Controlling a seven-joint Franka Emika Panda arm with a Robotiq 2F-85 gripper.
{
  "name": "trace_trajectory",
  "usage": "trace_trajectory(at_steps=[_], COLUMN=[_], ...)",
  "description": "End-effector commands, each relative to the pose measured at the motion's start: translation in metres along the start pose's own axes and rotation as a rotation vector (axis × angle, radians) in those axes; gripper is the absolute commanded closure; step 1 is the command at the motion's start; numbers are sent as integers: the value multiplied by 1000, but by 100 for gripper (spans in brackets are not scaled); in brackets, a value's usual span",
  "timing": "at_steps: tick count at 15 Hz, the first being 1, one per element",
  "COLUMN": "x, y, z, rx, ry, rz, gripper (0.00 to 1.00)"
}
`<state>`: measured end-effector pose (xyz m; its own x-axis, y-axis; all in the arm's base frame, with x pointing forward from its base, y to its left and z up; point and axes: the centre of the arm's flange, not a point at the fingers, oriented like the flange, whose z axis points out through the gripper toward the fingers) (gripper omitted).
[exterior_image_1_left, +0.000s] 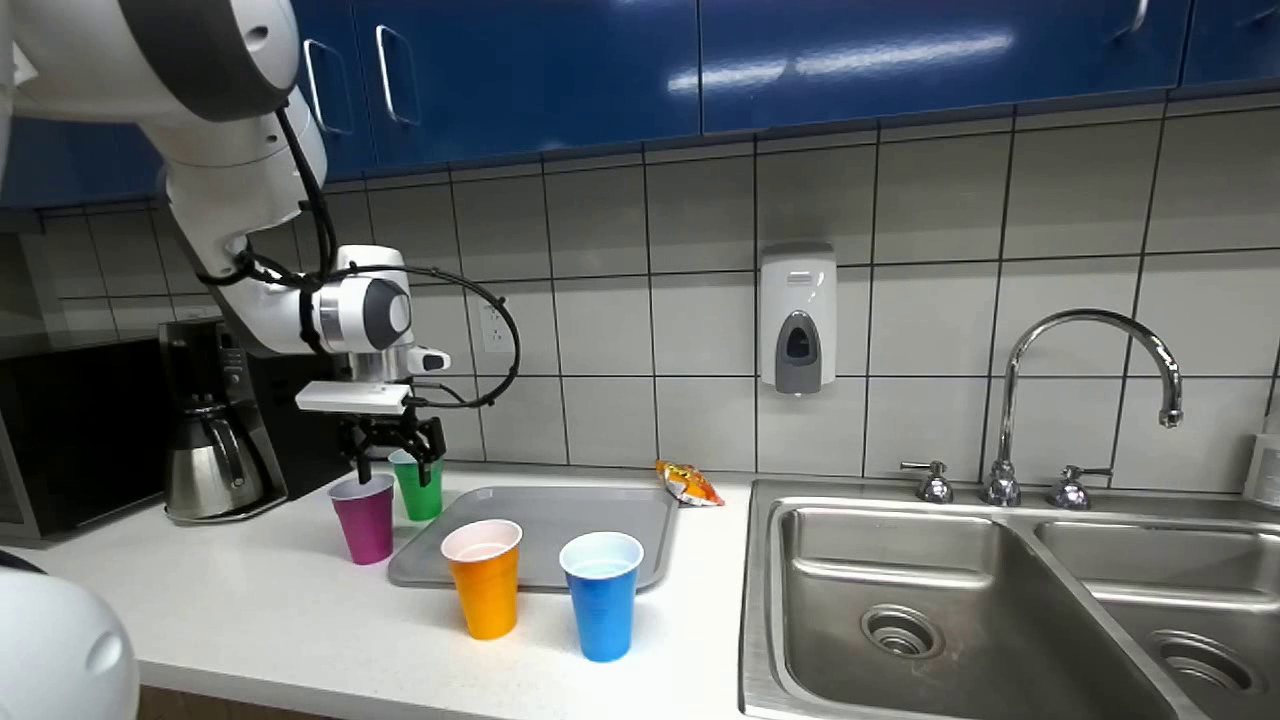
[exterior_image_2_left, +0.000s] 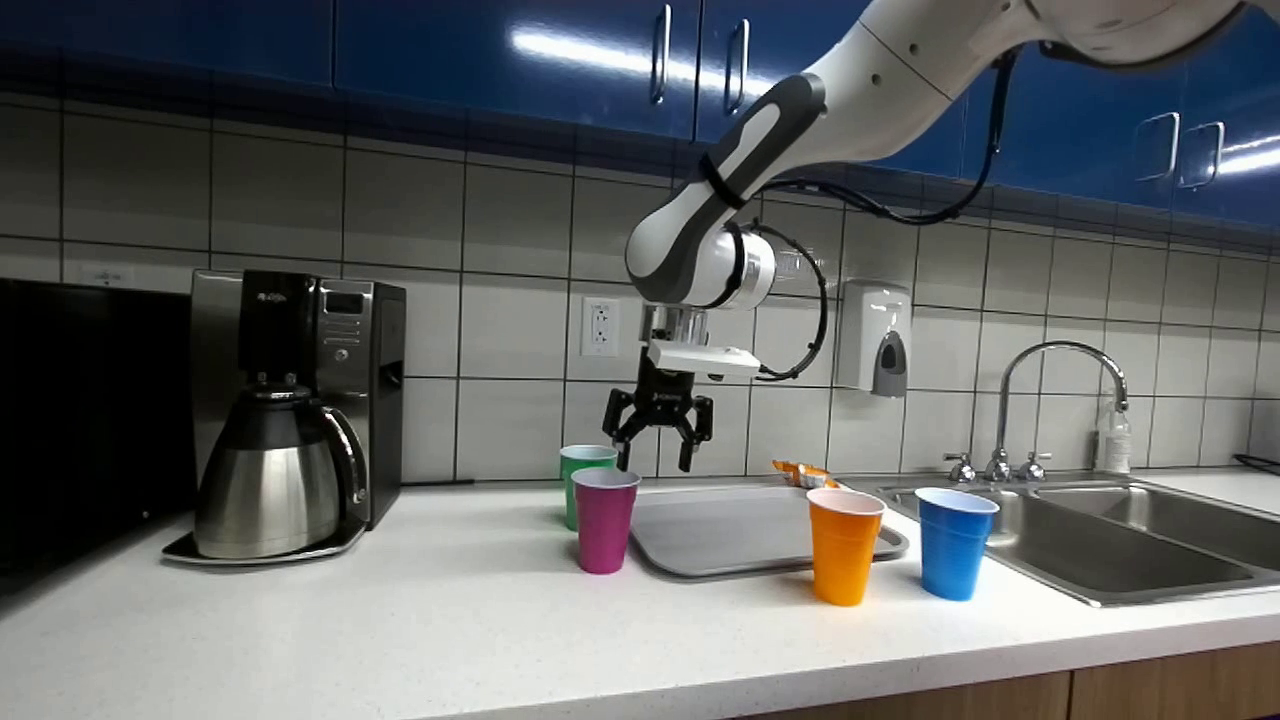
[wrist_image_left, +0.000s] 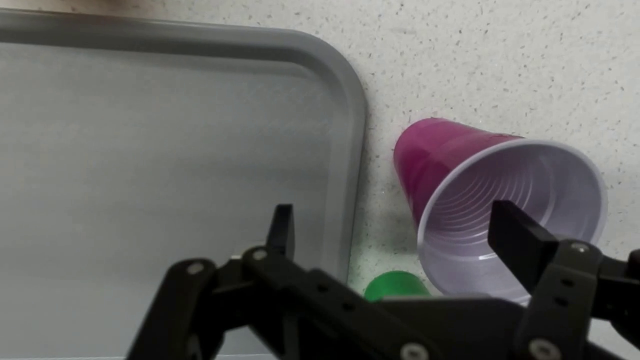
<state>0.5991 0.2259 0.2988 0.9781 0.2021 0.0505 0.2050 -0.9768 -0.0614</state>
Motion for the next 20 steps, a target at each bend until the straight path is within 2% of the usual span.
trace_trajectory(at_steps=[1, 16, 17, 18, 20], x=[18, 24, 24, 24, 22], y=[-7, -27, -27, -26, -26], z=[9, 37, 38, 38, 39], rx=[3, 5, 7, 8, 6], ry=[3, 1, 2, 1, -1], rz=[4, -37, -43, -44, -54], gripper=[0, 0, 25, 26, 42])
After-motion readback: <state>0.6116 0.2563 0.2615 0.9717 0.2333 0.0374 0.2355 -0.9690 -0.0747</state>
